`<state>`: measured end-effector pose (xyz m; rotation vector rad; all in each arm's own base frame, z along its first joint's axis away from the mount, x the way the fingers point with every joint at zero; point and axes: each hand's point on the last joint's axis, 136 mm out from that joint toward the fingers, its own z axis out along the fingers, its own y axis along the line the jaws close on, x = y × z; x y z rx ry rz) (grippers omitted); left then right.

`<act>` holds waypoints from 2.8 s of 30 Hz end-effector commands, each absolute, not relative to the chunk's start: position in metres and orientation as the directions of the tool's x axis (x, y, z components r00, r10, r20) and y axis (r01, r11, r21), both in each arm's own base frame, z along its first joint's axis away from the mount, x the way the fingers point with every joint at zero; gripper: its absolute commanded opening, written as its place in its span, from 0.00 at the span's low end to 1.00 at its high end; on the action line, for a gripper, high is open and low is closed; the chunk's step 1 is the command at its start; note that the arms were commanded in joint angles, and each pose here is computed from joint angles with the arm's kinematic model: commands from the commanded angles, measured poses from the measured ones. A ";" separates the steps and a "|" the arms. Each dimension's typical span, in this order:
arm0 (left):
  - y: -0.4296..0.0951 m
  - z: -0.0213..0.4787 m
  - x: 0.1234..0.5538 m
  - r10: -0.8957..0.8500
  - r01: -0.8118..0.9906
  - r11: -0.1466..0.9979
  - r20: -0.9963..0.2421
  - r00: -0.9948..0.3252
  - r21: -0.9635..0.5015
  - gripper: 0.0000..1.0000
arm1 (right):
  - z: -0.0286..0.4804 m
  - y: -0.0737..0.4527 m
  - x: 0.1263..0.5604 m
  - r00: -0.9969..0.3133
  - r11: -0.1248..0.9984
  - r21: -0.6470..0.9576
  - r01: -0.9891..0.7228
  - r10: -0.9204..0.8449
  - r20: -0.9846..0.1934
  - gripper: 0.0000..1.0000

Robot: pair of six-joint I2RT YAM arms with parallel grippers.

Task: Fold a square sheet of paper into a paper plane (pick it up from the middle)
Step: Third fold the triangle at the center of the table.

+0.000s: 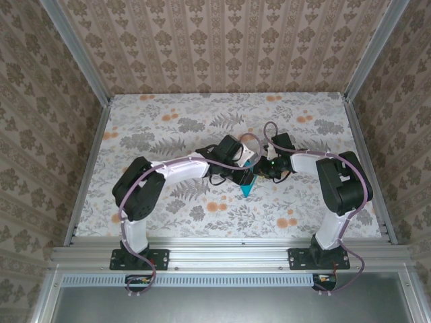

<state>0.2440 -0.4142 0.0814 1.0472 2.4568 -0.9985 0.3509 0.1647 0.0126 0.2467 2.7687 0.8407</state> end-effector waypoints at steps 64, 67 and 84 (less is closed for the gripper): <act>-0.362 -0.035 0.211 0.760 0.838 0.497 -0.353 -0.545 -0.225 0.15 | 0.012 0.189 0.318 -0.932 0.592 0.771 0.236 0.361 0.008 0.11; -0.362 -0.034 0.208 0.770 0.846 0.489 -0.352 -0.532 -0.210 0.15 | -0.004 0.181 0.315 -0.929 0.639 0.722 0.264 0.370 0.012 0.09; -0.346 -0.024 0.176 0.814 0.869 0.478 -0.307 -0.494 -0.130 0.15 | -0.042 0.144 0.302 -0.925 0.807 0.502 0.312 0.377 -0.032 0.06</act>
